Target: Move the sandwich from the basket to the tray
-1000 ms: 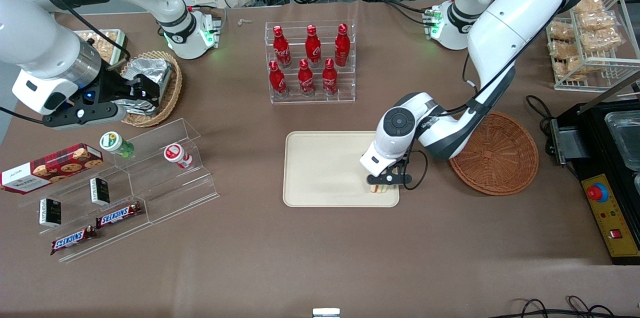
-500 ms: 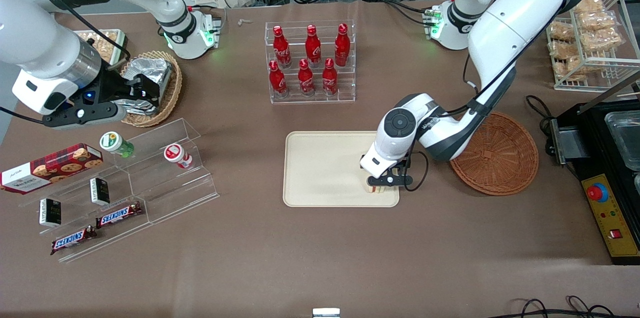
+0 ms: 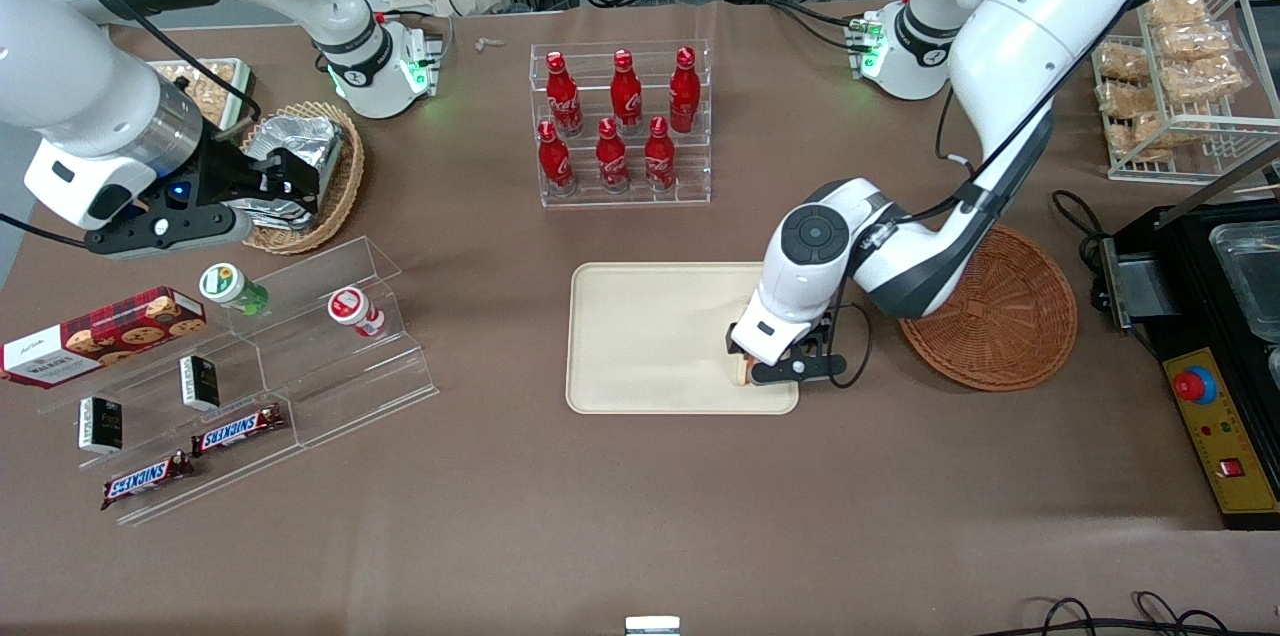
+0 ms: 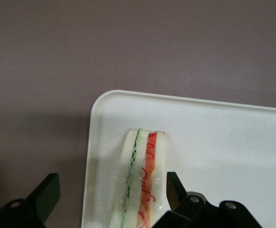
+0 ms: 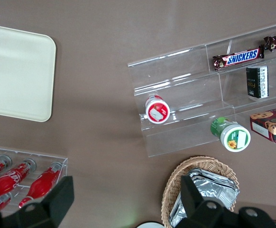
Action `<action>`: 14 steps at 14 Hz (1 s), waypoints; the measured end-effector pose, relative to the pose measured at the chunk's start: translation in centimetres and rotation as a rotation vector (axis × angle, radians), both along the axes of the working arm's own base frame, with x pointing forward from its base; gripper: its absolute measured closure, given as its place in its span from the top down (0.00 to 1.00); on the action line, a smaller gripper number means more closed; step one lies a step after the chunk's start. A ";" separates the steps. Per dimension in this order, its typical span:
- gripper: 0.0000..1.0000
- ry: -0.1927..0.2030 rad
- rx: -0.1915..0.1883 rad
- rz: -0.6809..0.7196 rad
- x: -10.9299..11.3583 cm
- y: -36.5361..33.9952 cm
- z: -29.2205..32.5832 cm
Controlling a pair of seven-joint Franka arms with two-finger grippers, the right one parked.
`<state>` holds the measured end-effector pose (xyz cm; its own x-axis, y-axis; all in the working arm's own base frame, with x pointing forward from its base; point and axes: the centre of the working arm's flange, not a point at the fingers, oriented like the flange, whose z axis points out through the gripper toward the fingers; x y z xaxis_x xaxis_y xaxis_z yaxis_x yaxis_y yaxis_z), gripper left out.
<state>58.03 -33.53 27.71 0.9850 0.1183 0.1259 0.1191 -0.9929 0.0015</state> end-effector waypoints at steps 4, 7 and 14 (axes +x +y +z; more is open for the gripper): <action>1.00 -0.062 -0.002 0.122 1.5 2.6 5.8; 1.00 -0.023 -0.007 0.141 1.1 4.6 11.7; 1.00 0.097 -0.030 -0.078 -0.6 18.7 24.8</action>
